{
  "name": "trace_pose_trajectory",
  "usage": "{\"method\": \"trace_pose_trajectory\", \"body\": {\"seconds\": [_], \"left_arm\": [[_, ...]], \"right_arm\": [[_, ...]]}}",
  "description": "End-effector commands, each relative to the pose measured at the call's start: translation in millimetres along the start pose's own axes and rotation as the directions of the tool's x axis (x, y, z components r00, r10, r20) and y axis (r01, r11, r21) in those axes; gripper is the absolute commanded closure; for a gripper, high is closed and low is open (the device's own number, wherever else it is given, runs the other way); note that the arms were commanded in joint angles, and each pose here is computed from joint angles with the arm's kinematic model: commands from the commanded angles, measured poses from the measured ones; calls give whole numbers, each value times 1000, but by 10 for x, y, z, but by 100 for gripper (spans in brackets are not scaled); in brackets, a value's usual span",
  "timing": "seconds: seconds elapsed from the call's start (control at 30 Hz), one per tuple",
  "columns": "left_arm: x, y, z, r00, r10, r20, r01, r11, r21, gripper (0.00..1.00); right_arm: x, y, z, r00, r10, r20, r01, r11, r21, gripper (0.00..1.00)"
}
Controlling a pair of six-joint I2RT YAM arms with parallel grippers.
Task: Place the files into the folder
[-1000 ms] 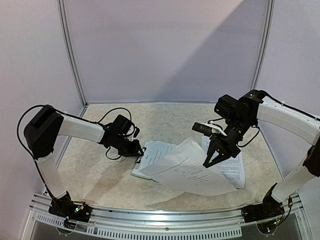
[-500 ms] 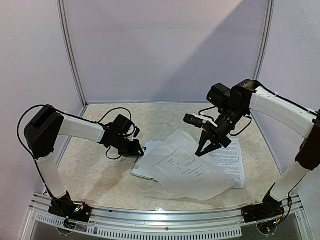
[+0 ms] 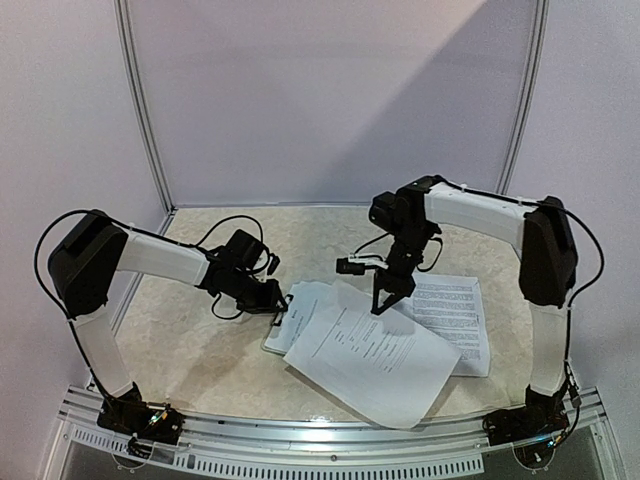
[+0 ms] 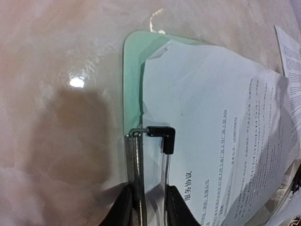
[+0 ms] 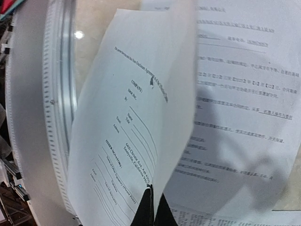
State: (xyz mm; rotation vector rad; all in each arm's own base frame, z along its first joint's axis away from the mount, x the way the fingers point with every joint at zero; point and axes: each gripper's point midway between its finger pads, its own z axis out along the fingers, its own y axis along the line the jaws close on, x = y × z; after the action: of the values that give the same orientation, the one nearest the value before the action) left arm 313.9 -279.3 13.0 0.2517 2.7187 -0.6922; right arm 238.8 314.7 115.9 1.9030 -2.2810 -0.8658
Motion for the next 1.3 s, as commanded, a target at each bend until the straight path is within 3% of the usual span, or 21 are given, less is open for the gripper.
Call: {"method": "trace_pose_trajectory", "body": {"seconds": [0.0,0.17,0.33,0.93,1.27], "left_arm": [[495,194,134,988,-33,-150,24,998,-63,100],[494,189,128,988,-33,-149,24,998,-60,100],[495,189,129,988,-33,-148,25,998,-59,100],[501,177,149,988,-32,-148,24,998,-54,100],[498,182,131,988,-27,-150,19,998,-58,100]], "right_arm": [[238,-436,150,979,40,-198,-21,995,96,100],[261,-779,350,960,17,-279,23,990,142,98],[133,-933,466,965,6,-263,43,983,180,96],[-505,-958,241,995,-87,-48,96,962,255,100],[-665,-1024,397,998,-64,28,57,975,217,100]]}}
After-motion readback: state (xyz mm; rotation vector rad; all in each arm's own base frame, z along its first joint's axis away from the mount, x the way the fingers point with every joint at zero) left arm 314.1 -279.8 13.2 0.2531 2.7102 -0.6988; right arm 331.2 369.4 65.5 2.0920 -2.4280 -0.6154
